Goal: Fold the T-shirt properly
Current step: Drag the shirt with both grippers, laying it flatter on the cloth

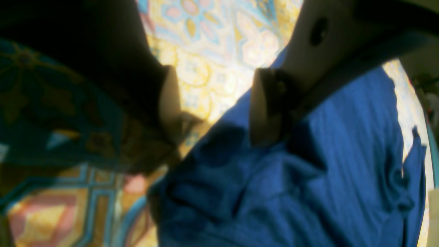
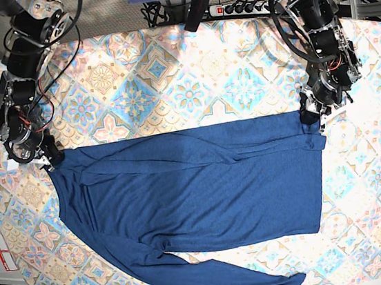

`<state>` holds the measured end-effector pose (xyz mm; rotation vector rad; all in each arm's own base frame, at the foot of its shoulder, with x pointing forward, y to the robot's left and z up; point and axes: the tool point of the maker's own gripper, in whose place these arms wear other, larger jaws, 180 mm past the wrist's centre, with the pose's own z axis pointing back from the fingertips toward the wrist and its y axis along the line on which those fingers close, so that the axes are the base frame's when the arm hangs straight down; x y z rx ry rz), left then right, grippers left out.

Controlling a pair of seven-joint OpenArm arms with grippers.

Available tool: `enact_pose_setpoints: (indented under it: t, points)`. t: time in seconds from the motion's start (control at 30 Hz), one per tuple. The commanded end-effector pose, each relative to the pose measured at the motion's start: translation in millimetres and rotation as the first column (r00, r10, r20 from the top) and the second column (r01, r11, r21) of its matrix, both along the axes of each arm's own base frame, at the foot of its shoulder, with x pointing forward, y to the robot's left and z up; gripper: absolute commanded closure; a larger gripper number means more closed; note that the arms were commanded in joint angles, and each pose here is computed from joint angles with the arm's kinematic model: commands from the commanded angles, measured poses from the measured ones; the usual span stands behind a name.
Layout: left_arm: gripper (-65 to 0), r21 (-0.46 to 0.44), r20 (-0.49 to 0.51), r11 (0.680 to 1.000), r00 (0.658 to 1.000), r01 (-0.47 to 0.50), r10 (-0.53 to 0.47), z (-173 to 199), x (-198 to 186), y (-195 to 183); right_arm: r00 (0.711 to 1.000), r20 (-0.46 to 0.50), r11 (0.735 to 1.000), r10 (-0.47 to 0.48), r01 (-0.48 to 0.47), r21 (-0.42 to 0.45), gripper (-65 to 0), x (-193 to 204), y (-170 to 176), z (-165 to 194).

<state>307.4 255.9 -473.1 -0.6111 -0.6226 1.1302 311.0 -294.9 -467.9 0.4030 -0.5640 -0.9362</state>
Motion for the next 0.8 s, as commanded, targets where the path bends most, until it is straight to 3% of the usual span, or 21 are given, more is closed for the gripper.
enact_pose_setpoints:
  t: [0.0, 0.43, 0.53, 0.67, 0.77]
  points:
    - [0.0, 0.014, 0.033, 1.0, 0.999, 0.002, -0.003, 11, 9, 6, 1.0, 0.028, 1.0, -0.006, 0.006, -0.011, -30.7, 13, -9, 11]
    - [0.0, 0.014, 0.033, 1.0, 0.999, 0.002, -0.003, 11, 9, 6, 0.998, -0.012, 0.995, -0.069, 0.069, 0.072, -30.2, 29, 6, -16]
    - [0.0, 0.014, 0.033, 1.0, 0.999, 0.002, -0.003, 11, 9, 6, 0.997, -0.006, 0.994, -0.073, 0.073, 0.079, -22.9, 30, 6, -16]
    - [0.0, 0.013, 0.03, 1.0, 1.0, 0.004, -0.004, 10, 8, 6, 0.997, -0.002, 0.994, -0.075, 0.074, 0.077, -4.5, 31, 5, -14]
    - [0.0, 0.013, 0.03, 1.0, 1.0, 0.004, -0.004, 10, 8, 6, 0.997, -0.002, 0.994, -0.076, 0.076, 0.079, -2.1, 31, 5, -14]
